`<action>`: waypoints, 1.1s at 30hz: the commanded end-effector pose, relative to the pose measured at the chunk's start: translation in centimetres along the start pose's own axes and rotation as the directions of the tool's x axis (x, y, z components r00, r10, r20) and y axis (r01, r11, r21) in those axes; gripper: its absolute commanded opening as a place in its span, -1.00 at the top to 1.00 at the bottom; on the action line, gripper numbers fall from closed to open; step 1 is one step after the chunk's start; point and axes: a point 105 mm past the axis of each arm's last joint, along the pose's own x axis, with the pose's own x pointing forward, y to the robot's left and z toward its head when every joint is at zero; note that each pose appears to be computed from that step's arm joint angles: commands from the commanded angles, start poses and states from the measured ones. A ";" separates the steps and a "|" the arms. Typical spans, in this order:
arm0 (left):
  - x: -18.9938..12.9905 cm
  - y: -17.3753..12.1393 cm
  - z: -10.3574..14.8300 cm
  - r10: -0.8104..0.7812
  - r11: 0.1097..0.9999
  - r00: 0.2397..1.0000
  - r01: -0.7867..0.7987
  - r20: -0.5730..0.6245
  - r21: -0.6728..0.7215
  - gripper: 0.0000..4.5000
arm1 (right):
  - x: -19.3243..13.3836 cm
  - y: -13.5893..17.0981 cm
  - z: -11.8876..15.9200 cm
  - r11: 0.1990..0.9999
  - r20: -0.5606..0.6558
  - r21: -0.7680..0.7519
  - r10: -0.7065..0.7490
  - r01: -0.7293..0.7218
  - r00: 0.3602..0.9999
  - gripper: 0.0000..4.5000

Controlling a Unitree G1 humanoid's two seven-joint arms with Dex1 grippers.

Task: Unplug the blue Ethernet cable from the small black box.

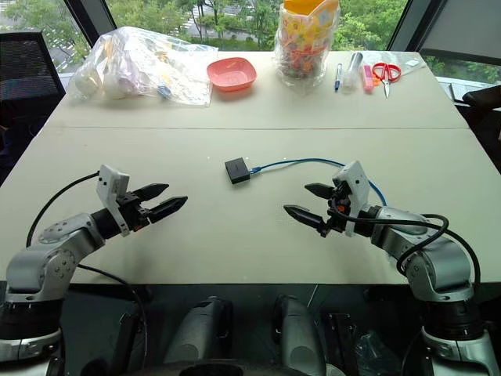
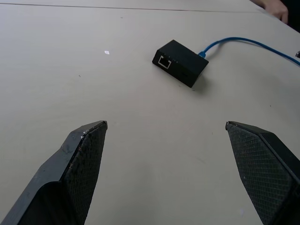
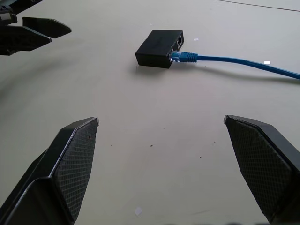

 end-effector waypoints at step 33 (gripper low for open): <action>0.9 1.4 2.8 -0.033 0.990 0.999 0.030 0.022 0.135 -0.89 | 1.8 -0.3 1.1 0.991 0.042 -0.130 0.017 -0.011 0.999 -1.00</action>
